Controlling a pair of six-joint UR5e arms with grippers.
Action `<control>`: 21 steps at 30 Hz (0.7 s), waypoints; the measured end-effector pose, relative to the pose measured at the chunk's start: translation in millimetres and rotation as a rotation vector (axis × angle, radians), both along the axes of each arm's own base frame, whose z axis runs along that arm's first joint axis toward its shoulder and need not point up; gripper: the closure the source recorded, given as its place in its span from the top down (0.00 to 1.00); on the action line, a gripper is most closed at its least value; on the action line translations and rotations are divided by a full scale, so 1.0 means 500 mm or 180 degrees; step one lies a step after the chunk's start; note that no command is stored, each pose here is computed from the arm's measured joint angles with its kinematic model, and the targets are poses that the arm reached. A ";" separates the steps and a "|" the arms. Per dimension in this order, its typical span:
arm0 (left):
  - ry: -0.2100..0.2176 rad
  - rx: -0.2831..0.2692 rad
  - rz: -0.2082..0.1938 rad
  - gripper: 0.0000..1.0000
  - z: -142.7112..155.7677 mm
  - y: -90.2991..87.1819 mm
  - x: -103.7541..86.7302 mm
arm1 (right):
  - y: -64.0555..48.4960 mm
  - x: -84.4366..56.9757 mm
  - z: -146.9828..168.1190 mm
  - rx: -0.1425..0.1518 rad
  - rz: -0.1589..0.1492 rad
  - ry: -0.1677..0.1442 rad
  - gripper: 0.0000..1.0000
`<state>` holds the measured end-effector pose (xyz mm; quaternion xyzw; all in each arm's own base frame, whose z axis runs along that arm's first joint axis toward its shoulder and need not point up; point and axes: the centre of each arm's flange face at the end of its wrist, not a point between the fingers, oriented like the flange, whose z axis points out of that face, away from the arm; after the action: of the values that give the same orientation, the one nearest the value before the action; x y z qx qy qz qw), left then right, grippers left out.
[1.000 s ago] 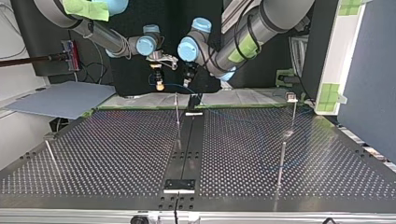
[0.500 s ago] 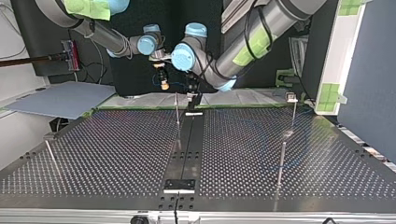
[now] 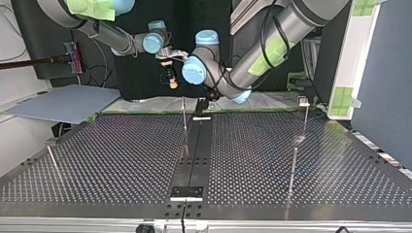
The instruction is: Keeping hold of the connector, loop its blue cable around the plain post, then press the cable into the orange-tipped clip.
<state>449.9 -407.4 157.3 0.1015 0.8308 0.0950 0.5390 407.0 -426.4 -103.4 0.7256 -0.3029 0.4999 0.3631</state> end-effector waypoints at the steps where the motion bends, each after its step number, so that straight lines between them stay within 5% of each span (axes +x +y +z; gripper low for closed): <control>1: 0.0023 0.0018 -0.0001 1.00 0.000 0.002 -0.001 | 0.007 -0.004 -0.003 0.0002 -0.0002 0.0000 0.00; 13: 0.0340 0.0228 -0.0136 1.00 -0.006 0.005 -0.031 | 0.061 -0.033 -0.021 -0.0005 0.0022 -0.0074 0.00; 21: 0.0560 0.0352 -0.0211 1.00 -0.009 0.012 -0.048 | 0.068 -0.022 -0.019 -0.0054 0.0208 -0.0146 0.00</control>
<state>426.0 -401.4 153.0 0.1664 0.8646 0.1135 0.4604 395.8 -392.6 -112.7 0.7204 -0.2830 0.5305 0.3457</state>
